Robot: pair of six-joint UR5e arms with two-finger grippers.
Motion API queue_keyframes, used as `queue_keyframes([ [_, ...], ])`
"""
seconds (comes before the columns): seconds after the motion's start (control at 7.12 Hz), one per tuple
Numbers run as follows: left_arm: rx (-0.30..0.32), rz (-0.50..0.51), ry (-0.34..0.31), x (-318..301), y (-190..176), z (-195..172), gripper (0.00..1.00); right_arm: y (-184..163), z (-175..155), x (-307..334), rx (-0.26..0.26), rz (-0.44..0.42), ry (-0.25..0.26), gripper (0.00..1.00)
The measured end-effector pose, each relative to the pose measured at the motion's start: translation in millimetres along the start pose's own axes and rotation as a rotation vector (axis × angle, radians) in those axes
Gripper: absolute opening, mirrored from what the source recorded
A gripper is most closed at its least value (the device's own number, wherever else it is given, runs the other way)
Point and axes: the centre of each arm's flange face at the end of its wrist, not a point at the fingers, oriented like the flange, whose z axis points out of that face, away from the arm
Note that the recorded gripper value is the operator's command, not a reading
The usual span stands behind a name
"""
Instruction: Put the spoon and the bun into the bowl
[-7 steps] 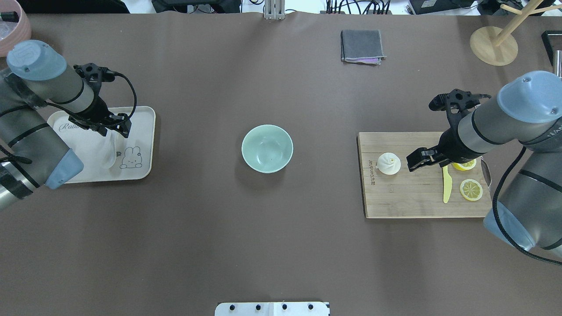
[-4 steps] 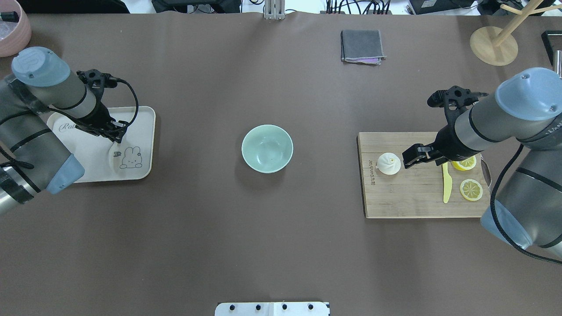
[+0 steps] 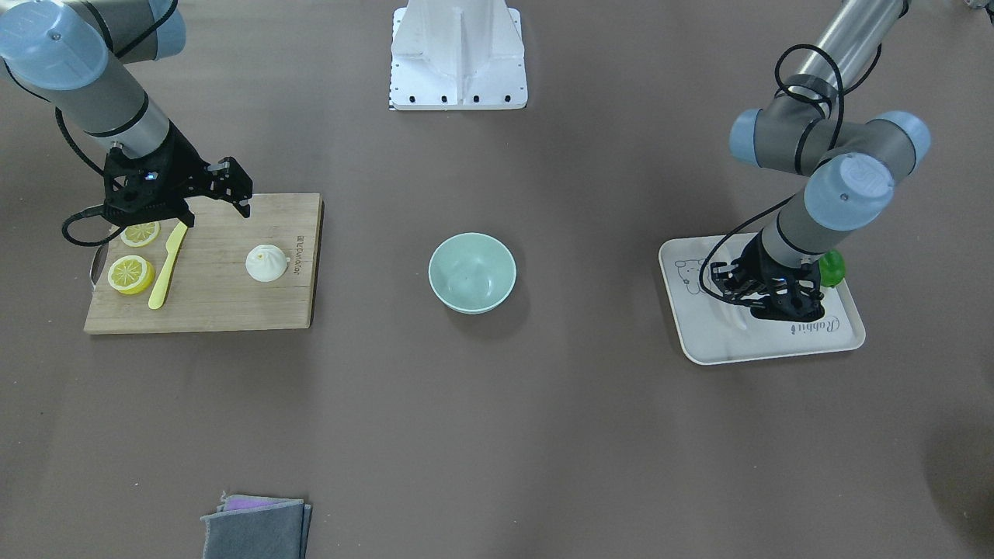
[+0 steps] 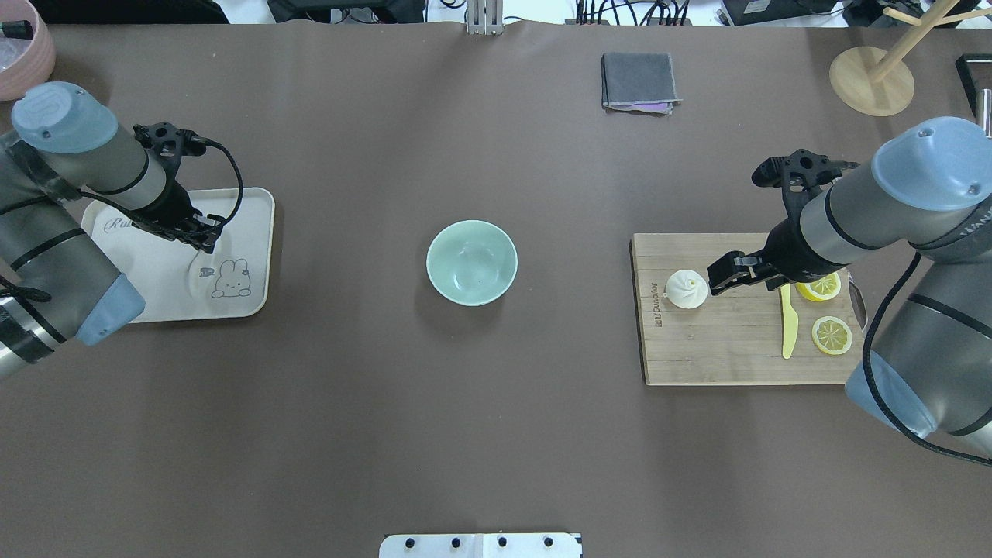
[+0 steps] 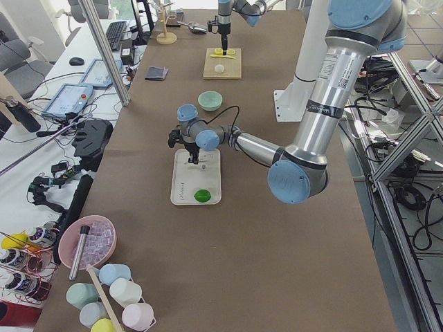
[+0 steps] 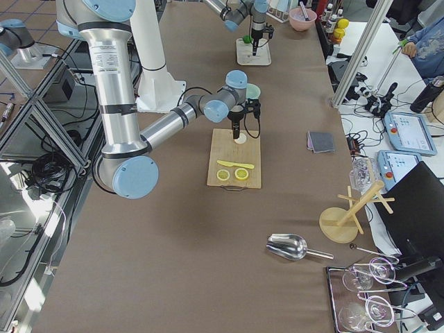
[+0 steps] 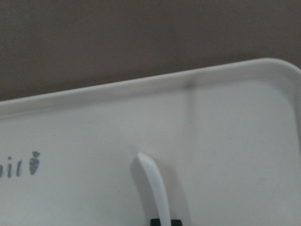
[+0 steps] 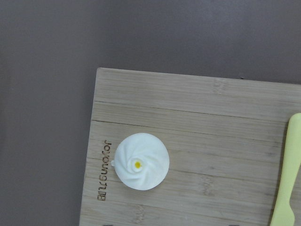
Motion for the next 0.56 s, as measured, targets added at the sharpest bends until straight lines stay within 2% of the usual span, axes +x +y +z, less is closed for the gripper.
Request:
queue_keyframes([
  [0.28,0.056,-0.005,0.063,53,-15,-39,0.00,-6,5,0,0.017,0.000,0.018,0.85],
  [0.56,0.067,-0.059,0.134,141,-19,-55,0.00,-15,21,-6,0.010,-0.001,0.035,0.84],
])
